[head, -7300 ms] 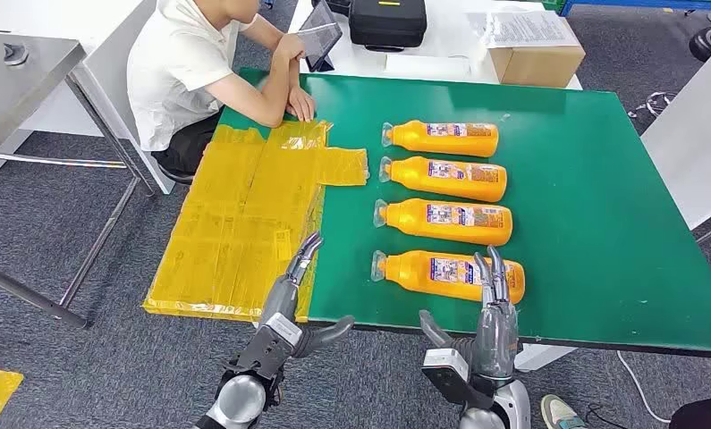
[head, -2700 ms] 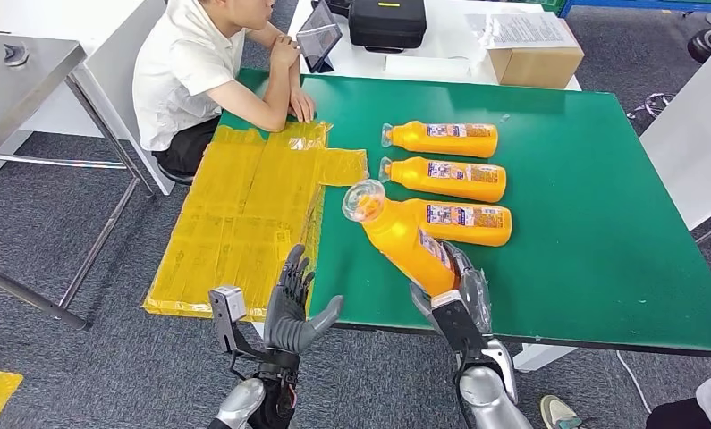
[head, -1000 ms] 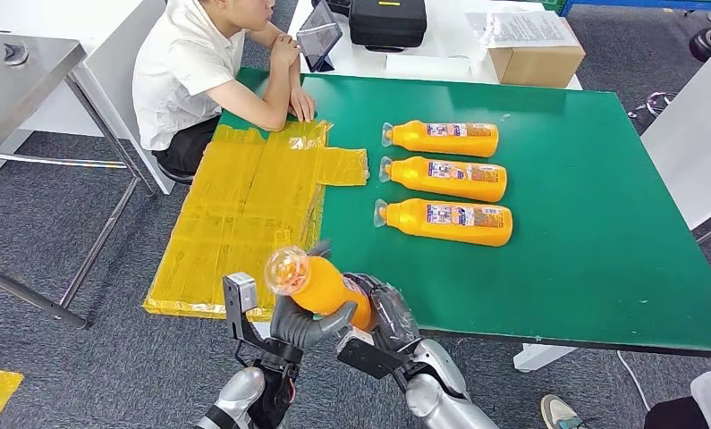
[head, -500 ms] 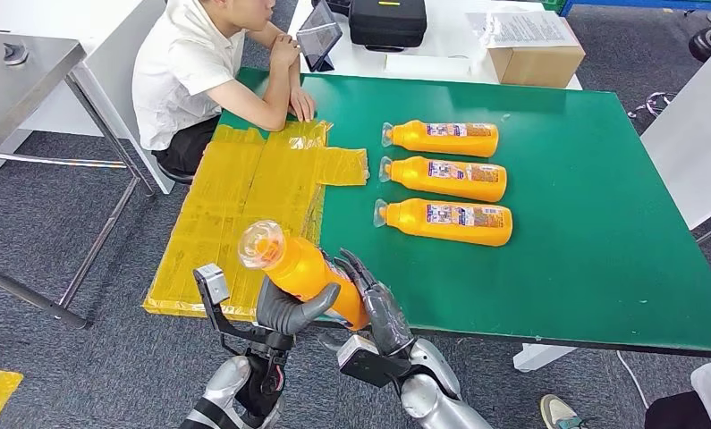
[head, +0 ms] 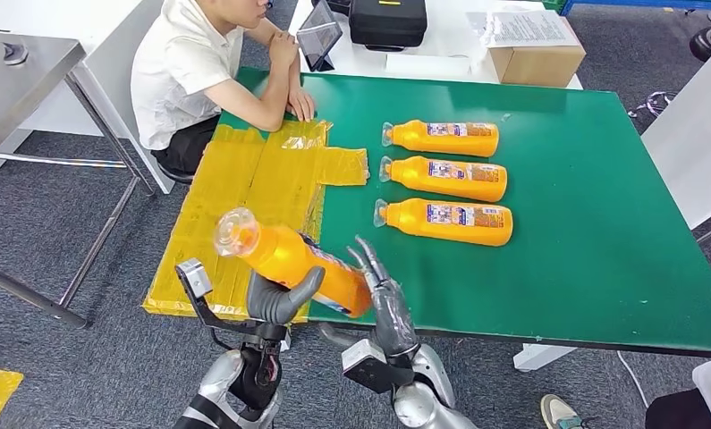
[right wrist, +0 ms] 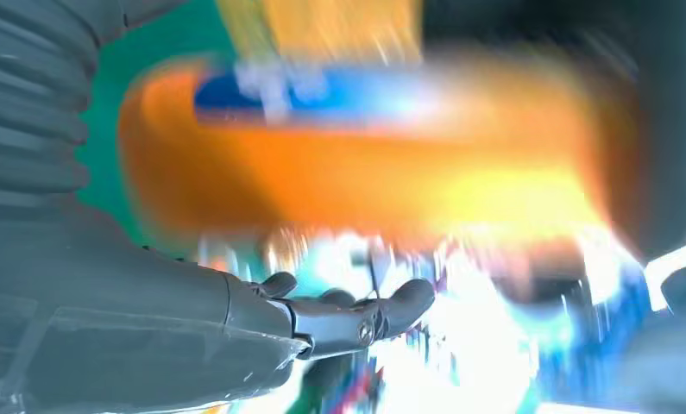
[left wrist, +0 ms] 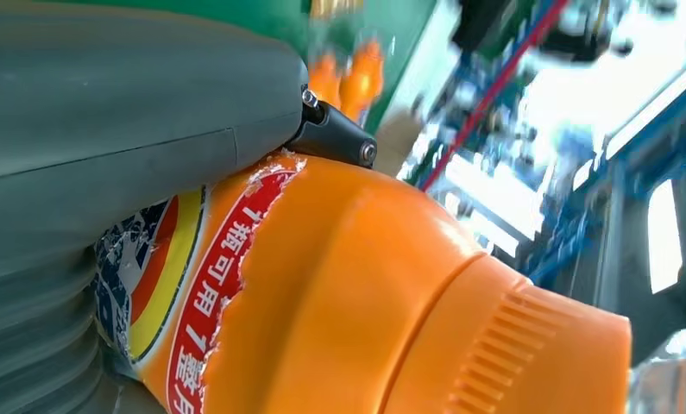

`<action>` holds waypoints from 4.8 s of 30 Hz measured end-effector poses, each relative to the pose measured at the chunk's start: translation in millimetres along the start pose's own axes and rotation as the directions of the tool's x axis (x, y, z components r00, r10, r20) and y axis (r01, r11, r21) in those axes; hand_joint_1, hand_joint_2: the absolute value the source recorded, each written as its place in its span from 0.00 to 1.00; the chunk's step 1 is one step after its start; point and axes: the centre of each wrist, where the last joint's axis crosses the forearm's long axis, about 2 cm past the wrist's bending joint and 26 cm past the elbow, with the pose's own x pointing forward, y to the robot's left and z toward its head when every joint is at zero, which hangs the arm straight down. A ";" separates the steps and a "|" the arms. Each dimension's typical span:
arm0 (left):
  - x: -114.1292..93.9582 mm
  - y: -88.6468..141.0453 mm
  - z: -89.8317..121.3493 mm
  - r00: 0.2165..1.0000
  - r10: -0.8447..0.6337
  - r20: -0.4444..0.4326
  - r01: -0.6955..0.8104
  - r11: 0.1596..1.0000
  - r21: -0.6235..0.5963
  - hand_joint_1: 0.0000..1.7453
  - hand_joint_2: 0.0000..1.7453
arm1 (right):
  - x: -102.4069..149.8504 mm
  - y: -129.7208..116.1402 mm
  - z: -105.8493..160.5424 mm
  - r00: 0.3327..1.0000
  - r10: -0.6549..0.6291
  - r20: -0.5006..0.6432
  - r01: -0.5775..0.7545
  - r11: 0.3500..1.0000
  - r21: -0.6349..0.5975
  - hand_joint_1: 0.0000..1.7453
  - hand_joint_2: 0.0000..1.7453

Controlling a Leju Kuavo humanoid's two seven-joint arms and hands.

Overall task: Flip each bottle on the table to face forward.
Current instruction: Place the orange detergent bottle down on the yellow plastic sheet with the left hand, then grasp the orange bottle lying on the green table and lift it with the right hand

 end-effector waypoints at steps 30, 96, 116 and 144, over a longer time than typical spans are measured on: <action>31.0 42.2 -102.0 -0.251 -0.968 0.023 0.962 -0.252 -0.108 1.00 1.00 | 61.0 -110.8 -56.7 0.966 0.252 0.049 -0.154 0.720 -0.677 0.00 1.00; 25.7 22.4 -96.9 0.570 -0.818 0.082 0.781 0.508 -0.363 0.00 1.00 | 40.4 -87.3 -32.5 0.990 0.143 -0.011 -0.122 0.798 -0.590 0.00 1.00; 37.0 6.8 -46.5 0.880 -0.450 0.150 0.451 0.892 0.026 0.00 1.00 | 20.8 -127.4 3.9 0.805 0.590 -0.063 -0.563 0.727 -0.393 0.00 1.00; -29.6 -14.6 27.7 0.852 -0.522 0.031 0.520 0.841 -0.148 0.00 1.00 | -100.9 -162.7 94.0 0.599 0.687 -0.412 -0.660 0.715 0.230 0.00 1.00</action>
